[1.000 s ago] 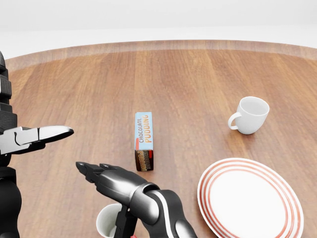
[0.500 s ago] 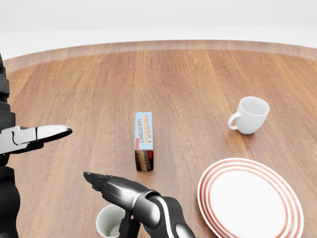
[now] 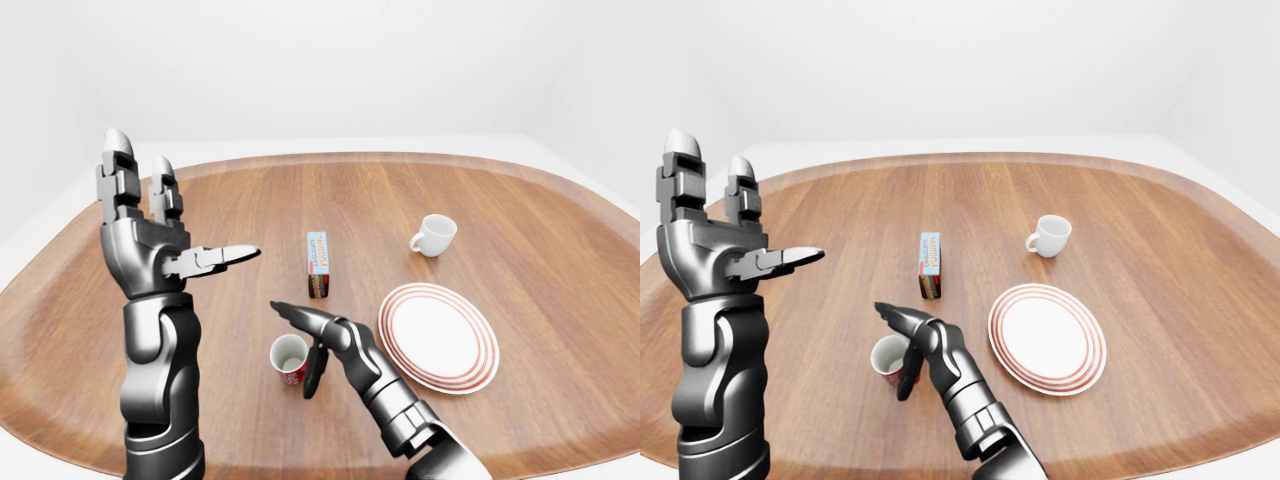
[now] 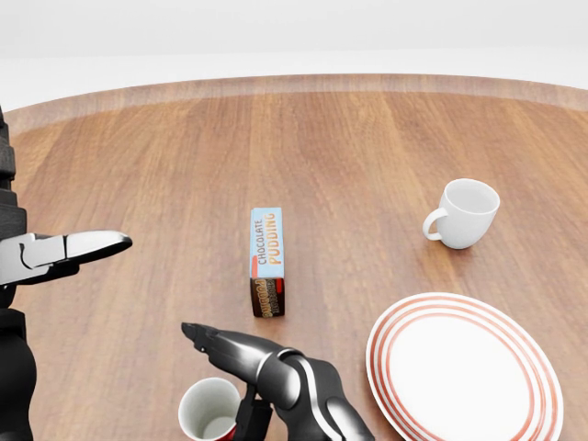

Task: Pick up the red mug and put it on the plate

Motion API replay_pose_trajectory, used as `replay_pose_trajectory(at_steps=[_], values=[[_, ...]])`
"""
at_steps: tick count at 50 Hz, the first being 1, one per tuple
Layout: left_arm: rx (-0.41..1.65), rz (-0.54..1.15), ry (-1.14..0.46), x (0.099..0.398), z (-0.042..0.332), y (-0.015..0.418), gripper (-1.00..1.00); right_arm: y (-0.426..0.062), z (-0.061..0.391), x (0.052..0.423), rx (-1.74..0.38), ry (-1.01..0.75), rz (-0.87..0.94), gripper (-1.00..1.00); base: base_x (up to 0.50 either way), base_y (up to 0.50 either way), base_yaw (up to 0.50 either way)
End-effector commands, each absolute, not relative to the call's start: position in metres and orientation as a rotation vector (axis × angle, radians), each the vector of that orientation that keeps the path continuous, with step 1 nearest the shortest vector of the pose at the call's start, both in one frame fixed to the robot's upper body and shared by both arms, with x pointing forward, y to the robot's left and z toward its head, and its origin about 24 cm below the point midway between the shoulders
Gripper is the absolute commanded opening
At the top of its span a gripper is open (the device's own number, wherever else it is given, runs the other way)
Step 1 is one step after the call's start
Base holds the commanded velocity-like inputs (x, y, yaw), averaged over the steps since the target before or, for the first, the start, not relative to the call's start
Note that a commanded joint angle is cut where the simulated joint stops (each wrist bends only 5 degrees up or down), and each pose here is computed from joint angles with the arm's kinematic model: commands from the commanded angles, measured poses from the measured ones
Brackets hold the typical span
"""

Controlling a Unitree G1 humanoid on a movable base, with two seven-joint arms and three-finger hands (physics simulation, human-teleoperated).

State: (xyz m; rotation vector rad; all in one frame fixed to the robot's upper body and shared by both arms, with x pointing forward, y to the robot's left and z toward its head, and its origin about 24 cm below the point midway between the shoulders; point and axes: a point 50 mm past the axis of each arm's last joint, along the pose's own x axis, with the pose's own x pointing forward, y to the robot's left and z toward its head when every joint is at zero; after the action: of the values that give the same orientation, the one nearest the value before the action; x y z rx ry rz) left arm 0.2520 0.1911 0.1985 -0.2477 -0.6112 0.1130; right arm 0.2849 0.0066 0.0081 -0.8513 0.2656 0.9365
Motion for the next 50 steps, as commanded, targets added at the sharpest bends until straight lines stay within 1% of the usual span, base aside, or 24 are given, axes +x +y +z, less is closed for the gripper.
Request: replay_pose_trajectory(at_steps=[1, 8, 15, 16, 17, 19, 20, 21, 23, 26, 27, 28, 29, 30, 31, 32, 33, 35, 37, 39, 41, 44, 50], values=[[-0.251, 0.113, -0.620, 0.251, 0.200, 0.191, 0.99, 0.001, -0.002, 0.295, -0.867, 0.332, 0.912, 1.00, 0.00, 0.00, 0.00], [-0.250, 0.116, -0.605, 0.251, 0.197, 0.192, 0.98, -0.001, -0.013, 0.300, -0.899, 0.411, 0.923, 1.00, 0.00, 0.00, 0.00], [-0.246, 0.119, -0.589, 0.253, 0.193, 0.193, 0.99, 0.002, -0.013, 0.302, -0.925, 0.418, 0.932, 1.00, 0.00, 0.00, 0.00], [-0.246, 0.118, -0.587, 0.253, 0.193, 0.193, 0.99, 0.002, -0.013, 0.302, -0.926, 0.417, 0.933, 0.95, 0.00, 0.00, 0.00], [-0.247, 0.118, -0.587, 0.253, 0.193, 0.193, 0.99, 0.002, -0.013, 0.302, -0.925, 0.418, 0.933, 0.81, 0.00, 0.00, 0.00], [-0.247, 0.118, -0.582, 0.254, 0.192, 0.193, 0.99, 0.002, -0.014, 0.301, -0.924, 0.421, 0.935, 0.80, 0.00, 0.00, 0.00], [-0.250, 0.120, -0.597, 0.253, 0.195, 0.193, 0.99, 0.002, -0.015, 0.301, -0.928, 0.423, 0.936, 0.65, 0.00, 0.00, 0.00], [-0.250, 0.119, -0.594, 0.253, 0.195, 0.193, 0.99, 0.002, -0.015, 0.301, -0.930, 0.423, 0.936, 0.57, 0.00, 0.00, 0.00], [-0.247, 0.119, -0.579, 0.254, 0.191, 0.193, 0.99, 0.002, -0.015, 0.301, -0.932, 0.422, 0.938, 0.57, 0.00, 0.00, 0.00], [-0.248, 0.119, -0.578, 0.254, 0.191, 0.193, 0.99, 0.002, -0.015, 0.300, -0.930, 0.425, 0.939, 0.42, 0.00, 0.00, 0.00], [-0.249, 0.119, -0.585, 0.253, 0.192, 0.193, 0.99, 0.002, -0.016, 0.300, -0.929, 0.425, 0.940, 0.32, 0.00, 0.00, 0.00], [-0.252, 0.120, -0.595, 0.253, 0.195, 0.194, 0.99, 0.002, -0.016, 0.300, -0.927, 0.426, 0.940, 0.07, 0.00, 0.00, 0.00], [-0.248, 0.119, -0.574, 0.254, 0.190, 0.194, 0.99, 0.002, -0.017, 0.298, -0.923, 0.428, 0.942, -0.04, 0.00, 0.00, 0.00], [-0.249, 0.120, -0.583, 0.253, 0.192, 0.194, 0.99, 0.002, -0.017, 0.298, -0.922, 0.430, 0.943, -0.08, 0.00, 0.00, 0.00], [-0.252, 0.121, -0.597, 0.252, 0.195, 0.194, 0.99, 0.002, -0.017, 0.298, -0.923, 0.429, 0.943, -0.32, 0.00, 0.00, 0.00], [-0.252, 0.120, -0.598, 0.252, 0.195, 0.194, 0.99, 0.002, -0.017, 0.298, -0.924, 0.428, 0.944, -0.37, 0.00, 0.00, 0.00], [-0.249, 0.119, -0.581, 0.253, 0.191, 0.194, 0.99, 0.002, -0.017, 0.298, -0.925, 0.429, 0.944, -0.51, 0.00, 0.00, 0.00], [-0.250, 0.119, -0.577, 0.253, 0.190, 0.194, 0.99, 0.002, -0.017, 0.298, -0.929, 0.427, 0.945, -0.51, 0.00, 0.00, 0.00], [-0.250, 0.118, -0.573, 0.254, 0.189, 0.194, 0.99, 0.003, -0.016, 0.298, -0.928, 0.425, 0.948, -0.62, 0.00, 0.00, 0.00], [-0.253, 0.119, -0.585, 0.252, 0.192, 0.194, 0.99, 0.003, -0.017, 0.297, -0.928, 0.426, 0.951, -0.81, 0.00, 0.00, 0.00], [-0.252, 0.118, -0.578, 0.252, 0.190, 0.194, 0.99, 0.004, -0.017, 0.296, -0.928, 0.426, 0.953, -0.81, 0.00, 0.00, 0.00], [-0.253, 0.119, -0.576, 0.252, 0.190, 0.195, 0.98, 0.004, -0.017, 0.296, -0.926, 0.425, 0.952, -0.98, 0.00, 0.00, 0.00], [-0.275, 0.129, -0.583, 0.254, 0.192, 0.197, 0.98, 0.004, -0.010, 0.295, -0.915, 0.391, 0.956, -1.00, 0.00, 0.00, 0.00]])
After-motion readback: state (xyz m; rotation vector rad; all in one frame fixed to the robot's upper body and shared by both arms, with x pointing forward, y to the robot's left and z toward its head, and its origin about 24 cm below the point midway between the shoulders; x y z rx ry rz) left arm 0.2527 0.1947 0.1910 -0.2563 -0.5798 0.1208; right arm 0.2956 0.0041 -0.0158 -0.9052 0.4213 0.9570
